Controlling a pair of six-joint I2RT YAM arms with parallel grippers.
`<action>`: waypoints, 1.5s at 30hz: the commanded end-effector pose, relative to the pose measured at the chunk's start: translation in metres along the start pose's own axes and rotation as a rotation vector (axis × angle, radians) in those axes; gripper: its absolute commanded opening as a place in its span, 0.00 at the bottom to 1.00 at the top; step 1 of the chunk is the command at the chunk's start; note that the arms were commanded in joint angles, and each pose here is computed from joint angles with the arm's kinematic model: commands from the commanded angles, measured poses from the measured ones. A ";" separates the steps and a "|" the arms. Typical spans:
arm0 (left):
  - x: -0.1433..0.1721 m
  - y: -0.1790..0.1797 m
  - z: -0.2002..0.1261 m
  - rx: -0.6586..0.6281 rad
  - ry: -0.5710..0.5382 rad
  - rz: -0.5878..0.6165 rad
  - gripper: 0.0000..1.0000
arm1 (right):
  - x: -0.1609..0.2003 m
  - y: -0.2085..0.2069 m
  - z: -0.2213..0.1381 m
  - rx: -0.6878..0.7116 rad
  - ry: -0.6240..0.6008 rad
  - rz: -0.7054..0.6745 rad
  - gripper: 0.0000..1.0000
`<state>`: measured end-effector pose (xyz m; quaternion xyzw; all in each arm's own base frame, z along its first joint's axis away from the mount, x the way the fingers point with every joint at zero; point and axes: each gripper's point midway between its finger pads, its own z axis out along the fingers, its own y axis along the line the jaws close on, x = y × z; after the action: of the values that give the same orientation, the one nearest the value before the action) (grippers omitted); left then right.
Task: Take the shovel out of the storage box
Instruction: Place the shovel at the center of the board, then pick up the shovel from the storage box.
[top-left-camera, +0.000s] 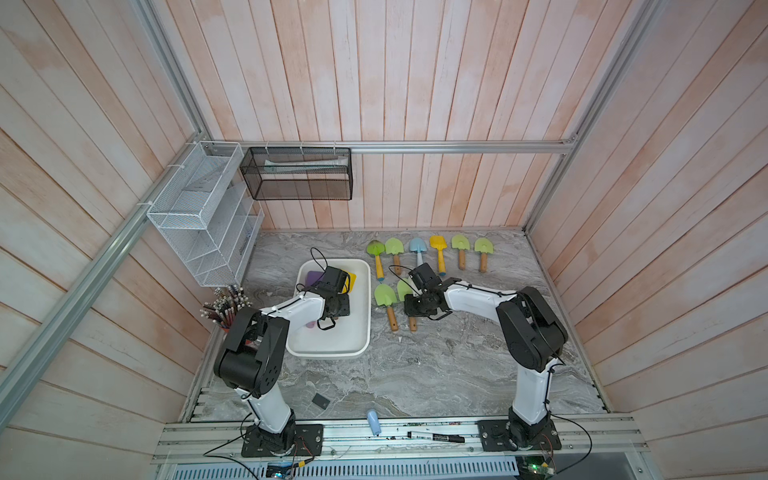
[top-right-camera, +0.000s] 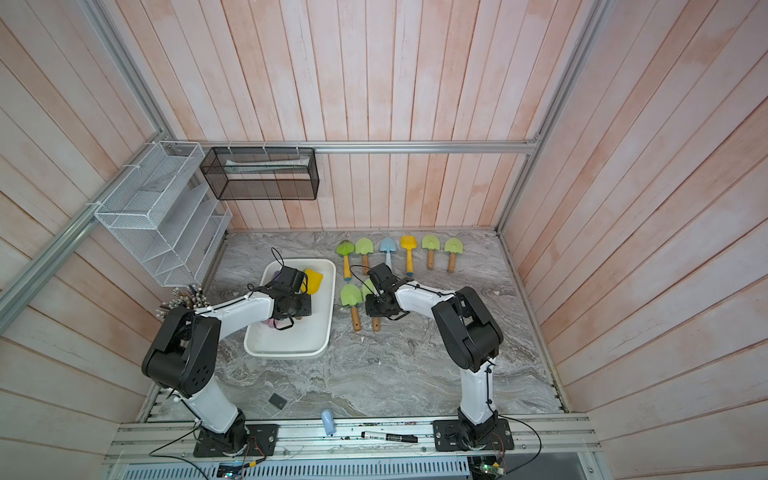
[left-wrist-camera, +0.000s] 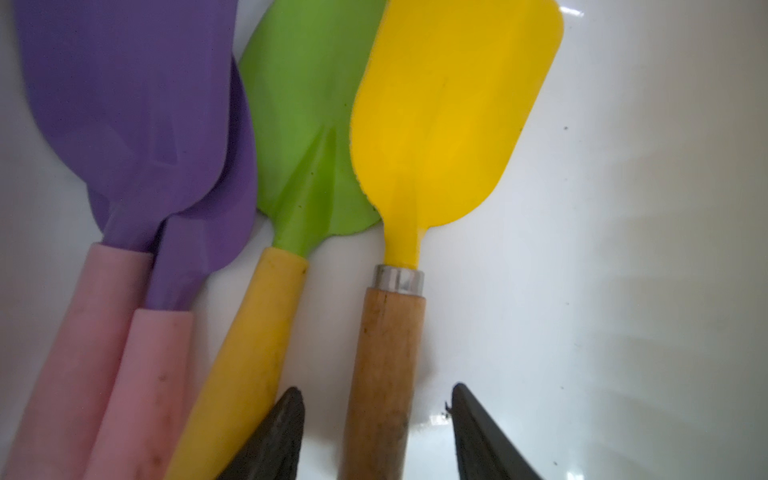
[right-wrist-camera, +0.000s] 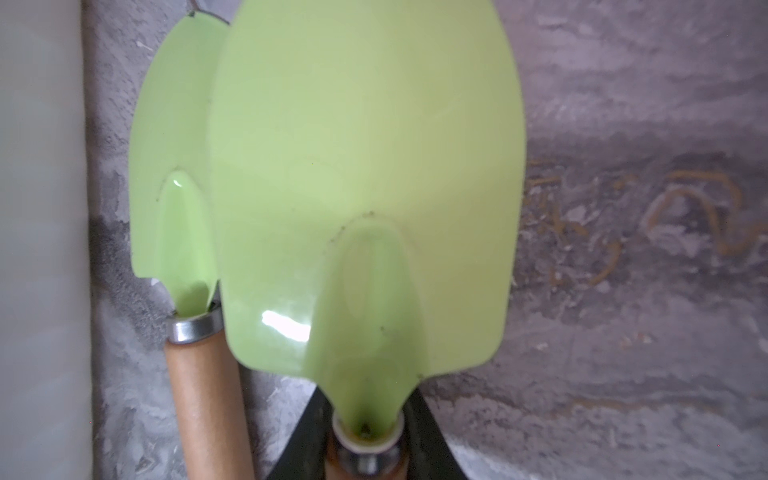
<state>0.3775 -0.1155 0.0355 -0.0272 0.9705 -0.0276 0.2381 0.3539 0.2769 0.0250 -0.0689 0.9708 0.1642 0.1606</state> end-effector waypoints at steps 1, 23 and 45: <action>0.004 -0.001 0.005 -0.012 0.002 0.029 0.59 | 0.012 -0.012 0.011 0.056 0.039 0.012 0.28; 0.014 -0.001 0.016 -0.125 0.037 0.119 0.41 | -0.013 0.007 -0.035 0.002 -0.094 0.013 0.35; 0.034 0.000 0.016 -0.194 0.103 0.163 0.13 | -0.018 0.002 -0.055 -0.026 -0.160 0.036 0.35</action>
<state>0.3812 -0.1311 0.0254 0.0213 0.9689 0.0568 0.2400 0.3517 0.2638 0.0665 -0.0501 0.9597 0.1767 0.2125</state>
